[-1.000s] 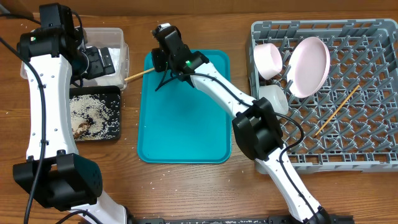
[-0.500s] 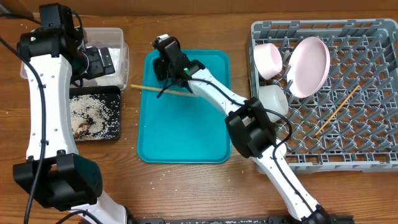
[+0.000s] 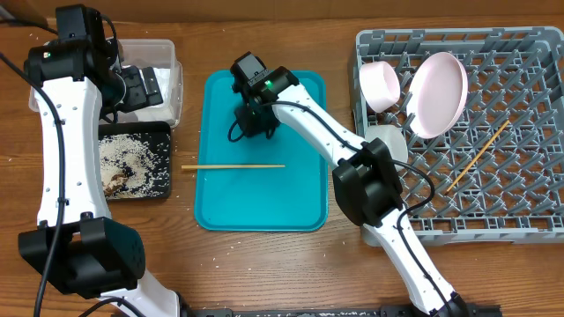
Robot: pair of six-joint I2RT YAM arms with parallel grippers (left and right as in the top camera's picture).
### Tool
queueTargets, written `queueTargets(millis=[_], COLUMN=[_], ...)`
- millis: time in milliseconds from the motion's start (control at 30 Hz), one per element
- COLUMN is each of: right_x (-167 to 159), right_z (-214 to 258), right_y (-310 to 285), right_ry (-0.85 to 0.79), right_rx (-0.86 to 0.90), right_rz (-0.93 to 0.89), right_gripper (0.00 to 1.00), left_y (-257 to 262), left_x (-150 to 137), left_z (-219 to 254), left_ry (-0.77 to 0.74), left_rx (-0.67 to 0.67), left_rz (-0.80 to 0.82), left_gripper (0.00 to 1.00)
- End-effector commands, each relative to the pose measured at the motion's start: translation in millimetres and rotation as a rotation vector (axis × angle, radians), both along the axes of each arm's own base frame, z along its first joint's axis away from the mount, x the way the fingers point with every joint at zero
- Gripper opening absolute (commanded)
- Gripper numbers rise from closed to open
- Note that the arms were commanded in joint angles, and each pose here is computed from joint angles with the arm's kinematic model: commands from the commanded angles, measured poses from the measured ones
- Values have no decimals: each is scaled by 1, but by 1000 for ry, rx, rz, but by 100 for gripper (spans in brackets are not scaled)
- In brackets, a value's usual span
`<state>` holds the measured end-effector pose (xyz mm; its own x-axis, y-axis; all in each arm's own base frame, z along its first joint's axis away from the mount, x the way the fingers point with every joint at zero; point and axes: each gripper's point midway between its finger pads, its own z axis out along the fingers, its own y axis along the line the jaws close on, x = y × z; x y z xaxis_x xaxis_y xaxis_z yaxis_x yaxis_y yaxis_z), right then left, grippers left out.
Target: Sort waste into correct bins and load items into the dishwasher
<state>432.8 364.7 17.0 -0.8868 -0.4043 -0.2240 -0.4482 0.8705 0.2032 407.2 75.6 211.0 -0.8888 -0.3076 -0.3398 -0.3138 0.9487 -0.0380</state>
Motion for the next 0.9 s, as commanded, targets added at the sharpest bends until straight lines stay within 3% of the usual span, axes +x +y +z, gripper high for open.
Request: queueTargets(millis=[0,100,233,333,567,700,867], right_x=[-13,-32,-71,-108,-178,-189,-176], right_z=[57,82,91,80,35,5,-12], right_y=[-3,-9,-1,8,28,35,36], right_ry=[-15,8,24,68,145,119,51], right_rx=[37,23,-29,-85,-171,-169,-194], right_rz=[21,21,220,375,597,695,697], right_gripper=[41,45,49,54,57,62,63], left_y=[0,0,0,0,0,0,0], left_x=[0,0,0,0,0,0,0], left_z=[1,1,1,1,1,1,1], left_ry=[0,0,0,0,0,0,0], left_rx=[13,13,13,13,13,13,13], left_rz=[-21,-21,-21,-21,-21,-21,-21], left_gripper=[100,100,100,100,100,100,100])
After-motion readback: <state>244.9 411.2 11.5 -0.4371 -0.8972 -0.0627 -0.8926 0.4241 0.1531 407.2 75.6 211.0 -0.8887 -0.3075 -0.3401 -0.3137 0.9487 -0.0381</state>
